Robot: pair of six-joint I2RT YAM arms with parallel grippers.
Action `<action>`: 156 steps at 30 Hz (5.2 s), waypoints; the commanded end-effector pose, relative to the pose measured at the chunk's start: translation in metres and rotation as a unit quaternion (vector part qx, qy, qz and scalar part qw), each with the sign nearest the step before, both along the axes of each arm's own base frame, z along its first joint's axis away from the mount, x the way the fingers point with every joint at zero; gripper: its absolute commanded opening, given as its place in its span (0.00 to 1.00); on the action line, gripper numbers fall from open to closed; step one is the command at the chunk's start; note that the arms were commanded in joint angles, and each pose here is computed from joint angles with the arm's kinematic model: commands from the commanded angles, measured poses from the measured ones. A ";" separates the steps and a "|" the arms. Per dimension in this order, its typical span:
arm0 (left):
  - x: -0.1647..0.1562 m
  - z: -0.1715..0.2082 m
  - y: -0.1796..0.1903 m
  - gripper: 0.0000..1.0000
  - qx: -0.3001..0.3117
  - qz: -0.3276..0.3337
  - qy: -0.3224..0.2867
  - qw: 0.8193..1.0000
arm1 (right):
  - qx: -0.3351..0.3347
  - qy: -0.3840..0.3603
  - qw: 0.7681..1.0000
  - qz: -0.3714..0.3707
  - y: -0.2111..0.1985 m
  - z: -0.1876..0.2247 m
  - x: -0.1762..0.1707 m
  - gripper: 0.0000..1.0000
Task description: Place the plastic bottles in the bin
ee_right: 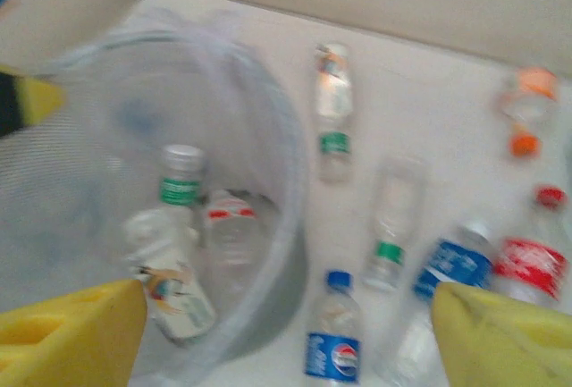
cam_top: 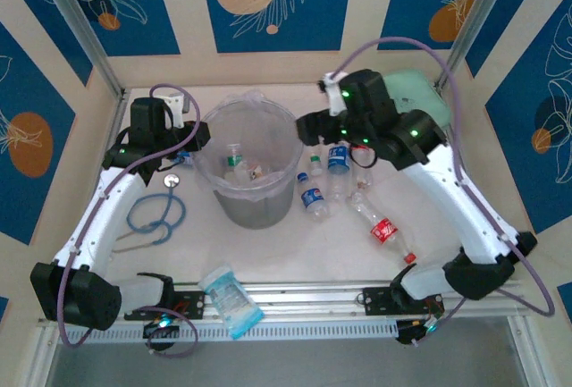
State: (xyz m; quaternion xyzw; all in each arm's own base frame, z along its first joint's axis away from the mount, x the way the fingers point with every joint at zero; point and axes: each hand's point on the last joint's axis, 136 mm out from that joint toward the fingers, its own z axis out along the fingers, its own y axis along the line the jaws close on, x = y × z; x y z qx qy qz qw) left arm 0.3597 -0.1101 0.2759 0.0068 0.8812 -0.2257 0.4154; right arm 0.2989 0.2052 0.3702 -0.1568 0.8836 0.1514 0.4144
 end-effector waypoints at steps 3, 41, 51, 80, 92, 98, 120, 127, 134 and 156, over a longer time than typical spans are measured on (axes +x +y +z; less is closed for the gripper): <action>-0.001 -0.003 0.005 0.26 0.000 0.004 0.002 1.000 | -0.013 0.148 0.973 -0.176 -0.095 -0.083 -0.017 0.81; -0.001 -0.004 0.003 0.26 -0.007 0.002 0.005 1.000 | -0.287 0.403 0.869 0.012 -0.116 -0.321 -0.043 0.76; 0.000 -0.006 0.002 0.26 -0.008 -0.001 0.008 1.000 | -0.284 0.413 0.865 0.011 -0.114 -0.340 -0.041 0.70; -0.002 -0.007 -0.003 0.26 -0.022 -0.010 0.012 1.000 | -0.066 0.020 0.995 -0.071 -0.078 -0.055 -0.004 0.06; -0.004 -0.004 -0.004 0.26 -0.025 -0.014 0.009 1.000 | 0.327 -0.165 0.926 0.092 0.006 0.154 -0.016 0.00; -0.005 -0.004 -0.003 0.26 -0.024 -0.012 0.008 1.000 | 0.347 -0.151 0.908 0.181 0.066 0.163 -0.014 0.00; -0.004 -0.003 -0.001 0.26 -0.020 -0.005 0.006 1.000 | 0.209 0.016 0.956 0.207 0.217 -0.044 0.049 0.00; -0.004 -0.005 0.000 0.25 -0.018 -0.004 0.008 1.000 | 0.180 0.116 0.962 0.168 0.225 -0.122 0.054 0.00; -0.004 -0.007 0.000 0.25 -0.015 -0.003 0.010 1.000 | 0.161 0.160 0.960 0.164 0.225 -0.158 0.040 0.13; -0.002 -0.010 0.002 0.25 -0.009 0.000 0.014 1.000 | 0.080 -0.009 0.984 0.161 0.157 -0.047 0.022 0.99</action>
